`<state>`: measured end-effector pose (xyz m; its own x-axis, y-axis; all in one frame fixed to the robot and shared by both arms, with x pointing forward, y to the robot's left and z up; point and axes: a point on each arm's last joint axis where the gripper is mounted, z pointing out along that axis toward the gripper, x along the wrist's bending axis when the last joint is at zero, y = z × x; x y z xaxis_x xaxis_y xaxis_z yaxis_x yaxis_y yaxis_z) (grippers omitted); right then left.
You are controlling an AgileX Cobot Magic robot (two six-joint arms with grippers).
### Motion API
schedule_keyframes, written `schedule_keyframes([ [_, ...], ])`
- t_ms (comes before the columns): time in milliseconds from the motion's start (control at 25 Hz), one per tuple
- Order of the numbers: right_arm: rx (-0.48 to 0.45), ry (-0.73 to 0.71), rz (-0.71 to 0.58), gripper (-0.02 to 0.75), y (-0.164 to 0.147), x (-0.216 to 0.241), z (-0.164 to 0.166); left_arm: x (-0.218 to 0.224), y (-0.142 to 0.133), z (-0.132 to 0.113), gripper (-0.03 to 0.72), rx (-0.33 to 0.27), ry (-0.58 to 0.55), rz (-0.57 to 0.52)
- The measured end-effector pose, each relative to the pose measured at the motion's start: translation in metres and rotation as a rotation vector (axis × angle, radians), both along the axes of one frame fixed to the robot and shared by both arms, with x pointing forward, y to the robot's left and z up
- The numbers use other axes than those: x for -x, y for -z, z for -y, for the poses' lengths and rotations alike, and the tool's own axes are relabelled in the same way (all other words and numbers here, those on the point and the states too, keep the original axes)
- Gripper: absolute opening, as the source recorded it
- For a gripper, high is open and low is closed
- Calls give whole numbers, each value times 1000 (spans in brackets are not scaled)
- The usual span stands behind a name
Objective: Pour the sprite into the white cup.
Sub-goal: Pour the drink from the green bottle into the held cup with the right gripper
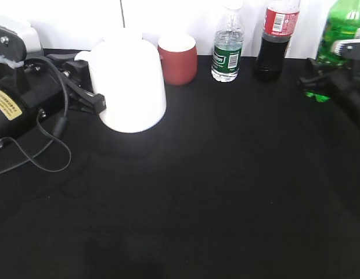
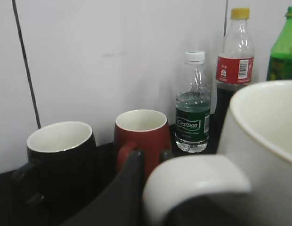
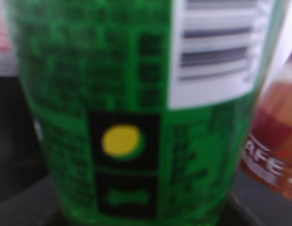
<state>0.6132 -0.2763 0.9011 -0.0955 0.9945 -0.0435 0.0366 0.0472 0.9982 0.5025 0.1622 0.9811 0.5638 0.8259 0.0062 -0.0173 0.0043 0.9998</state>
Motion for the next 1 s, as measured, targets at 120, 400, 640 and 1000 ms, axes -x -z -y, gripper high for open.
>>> schedule_keyframes([
  [120,7,-61,2,397,-24,45,-12,-3,14,2,64,-22,9,-37],
  [400,340,-411,9,396,-60,98,-94,-2,30,10,64,-51,87,-47],
  [640,939,-529,126,396,-70,87,-119,1,30,14,64,-81,150,-32],
  [1000,1279,-470,249,386,-82,77,-119,2,35,14,64,-114,152,-66],
])
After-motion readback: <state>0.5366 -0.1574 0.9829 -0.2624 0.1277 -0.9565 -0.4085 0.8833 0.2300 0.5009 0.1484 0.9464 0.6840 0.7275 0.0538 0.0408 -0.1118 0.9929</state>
